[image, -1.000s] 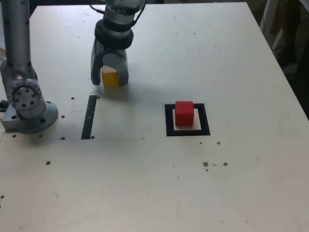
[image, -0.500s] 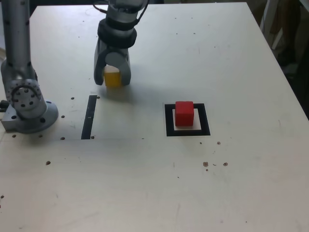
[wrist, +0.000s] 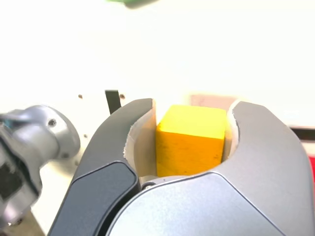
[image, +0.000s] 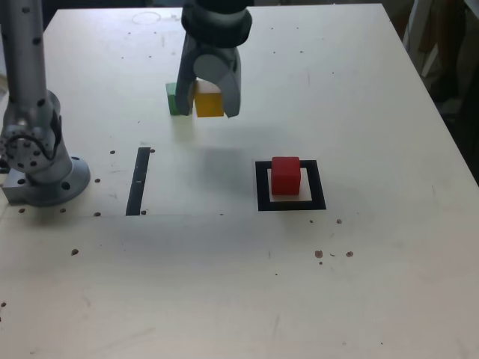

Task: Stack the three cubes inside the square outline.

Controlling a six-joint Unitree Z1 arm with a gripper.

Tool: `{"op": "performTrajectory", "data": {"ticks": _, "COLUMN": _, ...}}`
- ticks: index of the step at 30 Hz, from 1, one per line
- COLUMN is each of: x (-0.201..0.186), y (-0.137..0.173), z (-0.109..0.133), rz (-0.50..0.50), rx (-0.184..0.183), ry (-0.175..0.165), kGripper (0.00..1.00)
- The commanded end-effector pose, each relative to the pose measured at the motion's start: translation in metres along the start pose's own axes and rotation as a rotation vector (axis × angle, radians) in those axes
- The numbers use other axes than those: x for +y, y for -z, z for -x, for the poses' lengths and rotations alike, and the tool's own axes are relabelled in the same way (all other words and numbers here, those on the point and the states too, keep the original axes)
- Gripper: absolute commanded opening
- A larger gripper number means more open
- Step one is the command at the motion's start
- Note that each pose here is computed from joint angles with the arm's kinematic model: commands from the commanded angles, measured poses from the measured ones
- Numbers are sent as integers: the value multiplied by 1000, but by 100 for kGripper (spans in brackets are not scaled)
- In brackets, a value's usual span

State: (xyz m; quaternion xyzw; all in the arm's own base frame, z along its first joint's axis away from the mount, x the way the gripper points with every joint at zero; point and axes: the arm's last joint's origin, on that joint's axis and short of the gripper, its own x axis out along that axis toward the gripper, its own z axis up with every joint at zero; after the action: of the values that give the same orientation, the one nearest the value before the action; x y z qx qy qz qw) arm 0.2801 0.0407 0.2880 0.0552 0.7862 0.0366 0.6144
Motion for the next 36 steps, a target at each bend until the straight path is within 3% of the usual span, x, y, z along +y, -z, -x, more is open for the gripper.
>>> {"op": "performTrajectory", "data": {"ticks": 1, "x": -10, "y": -9, "z": 11, "rz": -10, "rx": -8, "ry": -2, "kGripper": 30}}
{"op": "performTrajectory", "data": {"ticks": 11, "x": -44, "y": -38, "z": 37, "rz": -14, "rx": -9, "ry": 5, "kGripper": 30}}
{"op": "performTrajectory", "data": {"ticks": 36, "x": -70, "y": -97, "z": 14, "rz": -14, "rx": 19, "ry": 49, "kGripper": 30}}
